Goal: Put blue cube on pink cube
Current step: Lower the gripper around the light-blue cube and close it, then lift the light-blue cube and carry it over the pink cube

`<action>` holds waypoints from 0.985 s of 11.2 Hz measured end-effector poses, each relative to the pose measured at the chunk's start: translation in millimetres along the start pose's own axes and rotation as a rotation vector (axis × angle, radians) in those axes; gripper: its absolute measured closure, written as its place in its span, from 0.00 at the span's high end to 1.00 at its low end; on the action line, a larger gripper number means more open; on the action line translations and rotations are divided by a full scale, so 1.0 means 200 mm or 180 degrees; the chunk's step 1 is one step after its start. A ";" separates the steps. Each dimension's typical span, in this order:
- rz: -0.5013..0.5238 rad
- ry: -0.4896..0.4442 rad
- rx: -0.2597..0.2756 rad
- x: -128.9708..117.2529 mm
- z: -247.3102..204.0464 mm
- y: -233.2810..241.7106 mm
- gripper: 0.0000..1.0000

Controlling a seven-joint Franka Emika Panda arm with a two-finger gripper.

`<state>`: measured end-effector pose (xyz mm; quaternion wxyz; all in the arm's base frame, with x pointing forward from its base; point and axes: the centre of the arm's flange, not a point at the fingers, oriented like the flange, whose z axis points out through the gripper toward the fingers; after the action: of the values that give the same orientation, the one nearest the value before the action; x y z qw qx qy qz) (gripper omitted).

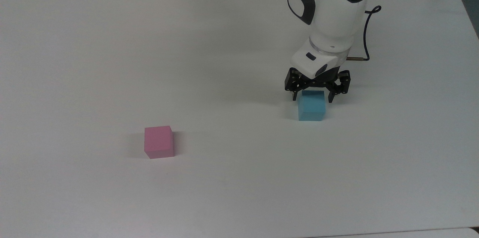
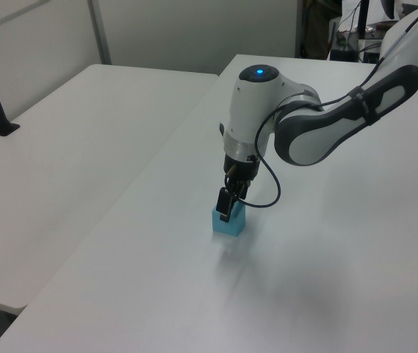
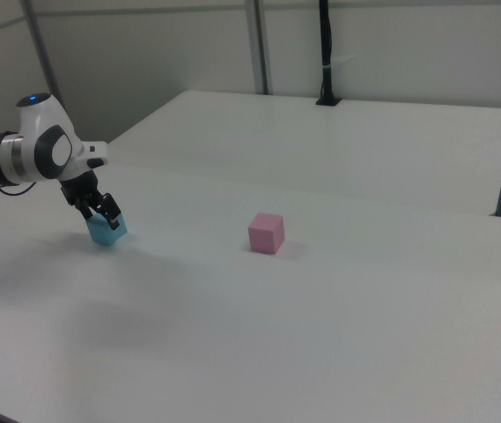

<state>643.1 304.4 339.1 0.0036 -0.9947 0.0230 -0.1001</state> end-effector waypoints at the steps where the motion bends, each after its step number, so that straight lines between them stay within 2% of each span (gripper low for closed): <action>1: 0.0001 -0.0008 -0.0009 0.00 0.02 0.00 0.94; 3: -0.0010 -0.0012 -0.0027 -0.01 0.04 0.00 0.84; 4: -0.0011 -0.0009 -0.0027 -0.01 0.04 0.00 0.66; 5: -0.0013 0.0006 -0.0020 0.00 0.03 -0.01 0.57; 7: -0.0015 0.0099 0.0024 0.04 -0.04 -0.02 0.57; 8: -0.0014 0.0197 0.0077 0.07 -0.14 -0.02 0.57; 9: -0.0021 0.0324 0.0148 0.12 -0.32 0.02 0.57; 11: -0.0126 0.0248 0.0106 0.17 -0.59 0.24 0.57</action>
<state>651.4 255.0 461.4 0.0172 -0.9901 0.0018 -0.1392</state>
